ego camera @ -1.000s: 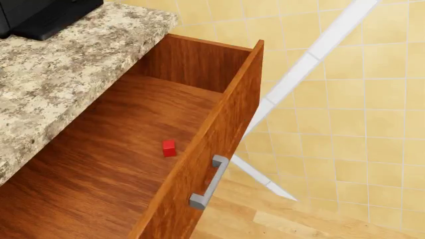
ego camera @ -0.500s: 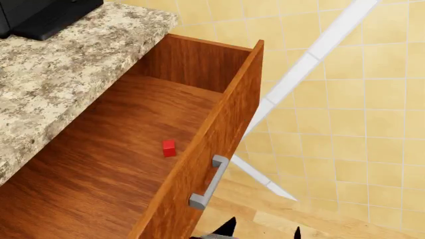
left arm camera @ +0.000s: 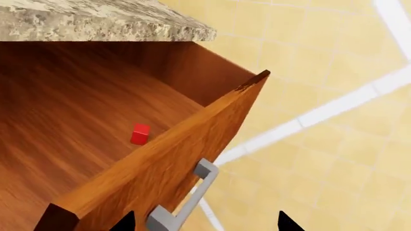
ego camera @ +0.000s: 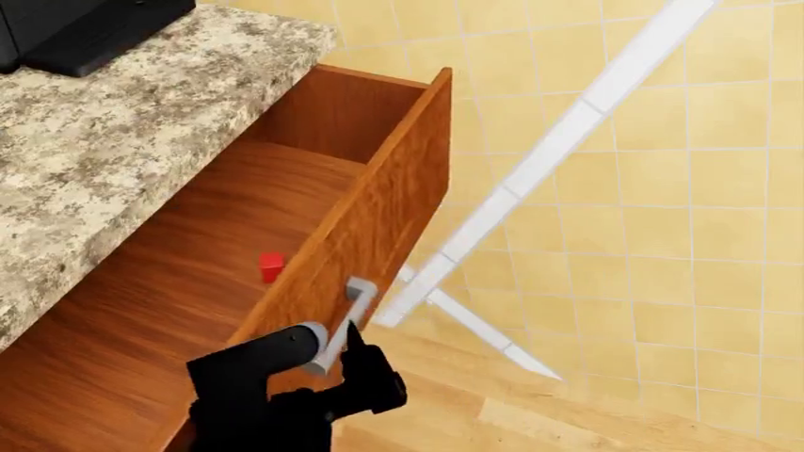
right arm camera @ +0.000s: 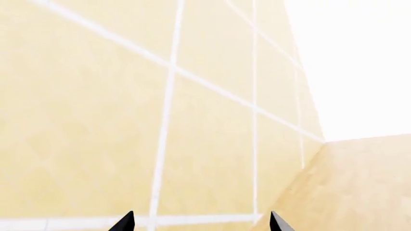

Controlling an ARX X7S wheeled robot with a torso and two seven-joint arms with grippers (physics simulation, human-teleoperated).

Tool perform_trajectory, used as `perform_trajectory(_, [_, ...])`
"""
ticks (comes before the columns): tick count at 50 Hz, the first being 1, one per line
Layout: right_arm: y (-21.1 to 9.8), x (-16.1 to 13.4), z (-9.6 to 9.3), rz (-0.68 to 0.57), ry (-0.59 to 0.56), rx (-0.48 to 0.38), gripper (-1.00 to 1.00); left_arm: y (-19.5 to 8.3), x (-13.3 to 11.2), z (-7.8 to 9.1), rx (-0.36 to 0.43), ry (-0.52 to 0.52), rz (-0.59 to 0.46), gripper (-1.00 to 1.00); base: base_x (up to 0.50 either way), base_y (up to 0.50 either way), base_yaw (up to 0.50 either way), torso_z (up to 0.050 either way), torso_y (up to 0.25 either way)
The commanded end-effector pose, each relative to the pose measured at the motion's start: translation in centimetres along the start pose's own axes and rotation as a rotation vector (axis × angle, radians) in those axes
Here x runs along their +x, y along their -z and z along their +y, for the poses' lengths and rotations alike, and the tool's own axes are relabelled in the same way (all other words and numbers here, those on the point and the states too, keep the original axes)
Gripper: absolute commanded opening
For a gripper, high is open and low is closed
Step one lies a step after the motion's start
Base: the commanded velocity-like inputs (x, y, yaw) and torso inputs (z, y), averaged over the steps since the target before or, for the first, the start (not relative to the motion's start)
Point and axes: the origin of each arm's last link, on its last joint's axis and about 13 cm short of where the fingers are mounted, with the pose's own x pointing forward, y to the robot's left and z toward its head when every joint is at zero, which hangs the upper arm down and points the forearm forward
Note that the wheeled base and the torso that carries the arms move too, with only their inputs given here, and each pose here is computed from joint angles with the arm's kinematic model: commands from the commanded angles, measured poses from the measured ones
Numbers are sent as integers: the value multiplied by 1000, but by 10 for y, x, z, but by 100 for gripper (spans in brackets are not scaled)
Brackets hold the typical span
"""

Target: Close the right drawer.

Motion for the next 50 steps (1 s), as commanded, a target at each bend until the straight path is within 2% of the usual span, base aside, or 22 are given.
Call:
perform_trajectory(1, [-24, -16, -18, -31, -13, 36, 100, -8, 22, 30, -16, -165, -47, 100, 0, 0, 0, 0, 0])
perform_trajectory(6, [-30, -21, -26, -30, -15, 46, 100, -13, 21, 29, 7, -175, -78, 100, 0, 0, 0, 0, 0])
perform_trajectory(13, [-33, -21, -20, -32, -26, 44, 100, -12, 22, 29, 23, -219, -114, 100, 0, 0, 0, 0, 0])
perform_trajectory(14, [-34, -21, -19, -32, -29, 50, 100, -40, 25, 57, -10, -182, -92, 100, 0, 0, 0, 0, 0])
perform_trajectory(15, [-36, -21, -19, -39, -30, 52, 100, -62, 35, 95, 22, -245, -123, 100, 0, 0, 0, 0, 0])
perform_trajectory(17, [-37, -21, -18, -44, -30, 63, 100, -70, 38, 104, 0, -269, -145, 100, 0, 0, 0, 0, 0])
perform_trajectory(19, [-39, -21, -15, -50, -29, 71, 100, -79, 39, 121, -15, -331, -159, 100, 0, 0, 0, 0, 0])
perform_trajectory(24, [-40, -19, -6, -52, -33, 88, 100, -75, 61, 134, -38, -385, -140, 100, 0, 0, 0, 0, 0])
perform_trajectory(27, [-39, -18, -1, -58, -31, 92, 100, -71, 62, 154, -62, -429, -146, 100, 0, 0, 0, 0, 0])
perform_trajectory(28, [-38, -18, 0, -40, -39, 110, 100, -71, 59, 164, -47, -447, -154, 100, 0, 0, 0, 0, 0])
perform_trajectory(29, [-39, -19, 1, -44, -37, 110, 100, -71, 58, 167, -59, -446, -155, 100, 0, 0, 0, 0, 0])
perform_trajectory(33, [-40, -18, 6, -31, -49, 138, 100, -60, 57, 182, 31, -465, -136, 100, 0, 0, 0, 0, 0])
perform_trajectory(36, [-40, -17, 5, -15, -42, 157, 100, -48, 59, 192, 138, -476, -118, 100, 0, 0, 0, 0, 0])
perform_trajectory(38, [-39, -17, 6, -8, -41, 170, 100, -39, 58, 203, 154, -495, -94, 100, 0, 0, 0, 0, 0])
perform_trajectory(39, [-41, -17, 5, -18, -36, 168, 100, -36, 57, 207, 67, -465, -103, 100, 0, 0, 0, 0, 0])
perform_trajectory(40, [-41, -17, 4, -19, -32, 174, 100, -36, 56, 208, 145, -483, -103, 100, 0, 0, 0, 0, 0])
perform_trajectory(41, [-44, -17, 3, -23, -28, 182, 100, -39, 55, 204, 104, -430, -89, 100, 0, 0, 0, 0, 0])
perform_trajectory(42, [-44, -17, 4, -26, -27, 183, 100, -41, 54, 205, 144, -471, -95, 100, 0, 0, 0, 0, 0])
perform_trajectory(43, [-44, -17, 7, -28, -29, 192, 100, -46, 54, 208, 95, -486, -101, 100, 0, 0, 0, 0, 0])
perform_trajectory(50, [-44, -18, 3, -27, -30, 192, 100, -56, 51, 217, 65, -523, -118, 100, 0, 0, 0, 0, 0])
